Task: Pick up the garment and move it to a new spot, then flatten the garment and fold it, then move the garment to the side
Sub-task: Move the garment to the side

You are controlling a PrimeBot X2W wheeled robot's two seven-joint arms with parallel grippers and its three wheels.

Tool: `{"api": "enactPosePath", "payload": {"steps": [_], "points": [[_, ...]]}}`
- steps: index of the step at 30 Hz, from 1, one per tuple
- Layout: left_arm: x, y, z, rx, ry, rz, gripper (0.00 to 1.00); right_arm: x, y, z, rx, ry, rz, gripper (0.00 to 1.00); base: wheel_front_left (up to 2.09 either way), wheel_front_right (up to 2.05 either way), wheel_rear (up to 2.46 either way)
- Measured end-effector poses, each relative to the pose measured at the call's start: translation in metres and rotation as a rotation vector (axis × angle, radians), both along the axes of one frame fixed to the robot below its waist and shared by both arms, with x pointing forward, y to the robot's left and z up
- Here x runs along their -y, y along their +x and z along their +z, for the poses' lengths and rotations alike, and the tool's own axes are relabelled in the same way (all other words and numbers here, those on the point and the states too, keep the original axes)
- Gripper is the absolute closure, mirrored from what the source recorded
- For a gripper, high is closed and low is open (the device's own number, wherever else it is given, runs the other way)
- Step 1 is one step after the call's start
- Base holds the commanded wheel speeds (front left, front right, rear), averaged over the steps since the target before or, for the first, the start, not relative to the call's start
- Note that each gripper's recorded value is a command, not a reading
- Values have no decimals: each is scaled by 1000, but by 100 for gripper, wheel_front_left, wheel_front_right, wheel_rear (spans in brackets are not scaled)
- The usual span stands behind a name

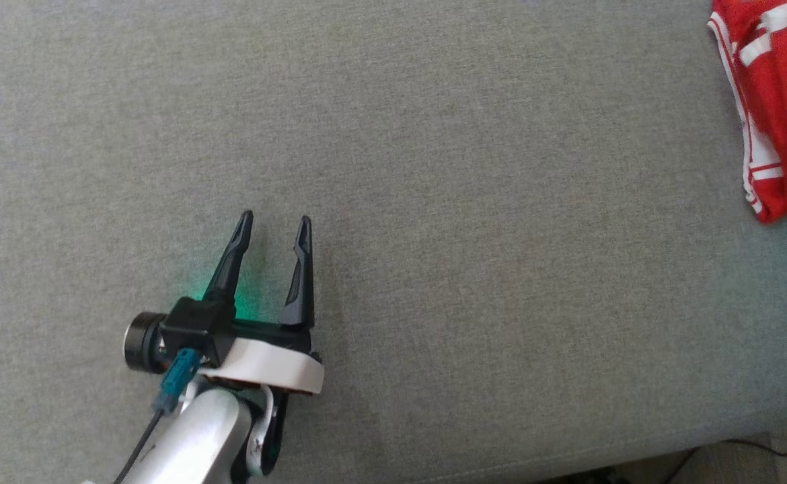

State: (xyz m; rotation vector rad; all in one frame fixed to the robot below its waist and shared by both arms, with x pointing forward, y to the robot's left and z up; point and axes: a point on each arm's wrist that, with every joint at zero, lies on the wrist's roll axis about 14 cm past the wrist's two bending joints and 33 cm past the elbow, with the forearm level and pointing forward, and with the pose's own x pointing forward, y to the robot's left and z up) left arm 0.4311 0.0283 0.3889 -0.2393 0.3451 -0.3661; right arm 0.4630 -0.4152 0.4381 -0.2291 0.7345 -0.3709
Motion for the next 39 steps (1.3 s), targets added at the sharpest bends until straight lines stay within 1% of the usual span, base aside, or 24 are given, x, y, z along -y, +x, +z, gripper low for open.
{"api": "enactPosePath", "payload": {"steps": [6,9,16,19,24,27,29,30,34,39], "points": [[1,2,2,7,0,-3,0,-19,10,-4,50,2,40,0,0,0,0],[3,2,6,19,1,-7,0,-32,16,7,99,4,74,0,0,0,0],[-6,5,30,86,7,27,0,-72,35,55,279,3,195,0,0,0,0],[-22,10,48,136,2,79,0,-96,40,74,358,27,245,0,0,0,0],[-55,10,75,200,2,184,0,-147,42,105,500,101,334,0,0,0,0],[-75,0,83,215,6,244,0,-176,31,112,561,147,379,0,0,0,0],[-88,-11,85,215,11,281,0,-189,19,107,576,164,398,0,0,0,0],[-88,-11,85,215,11,281,0,-189,19,107,576,164,398,0,0,0,0],[-107,-39,76,179,31,329,0,-224,-7,94,609,218,444,0,0,0,0],[-126,-70,65,147,57,382,0,-261,-45,69,600,293,495,0,0,0,0]]}}
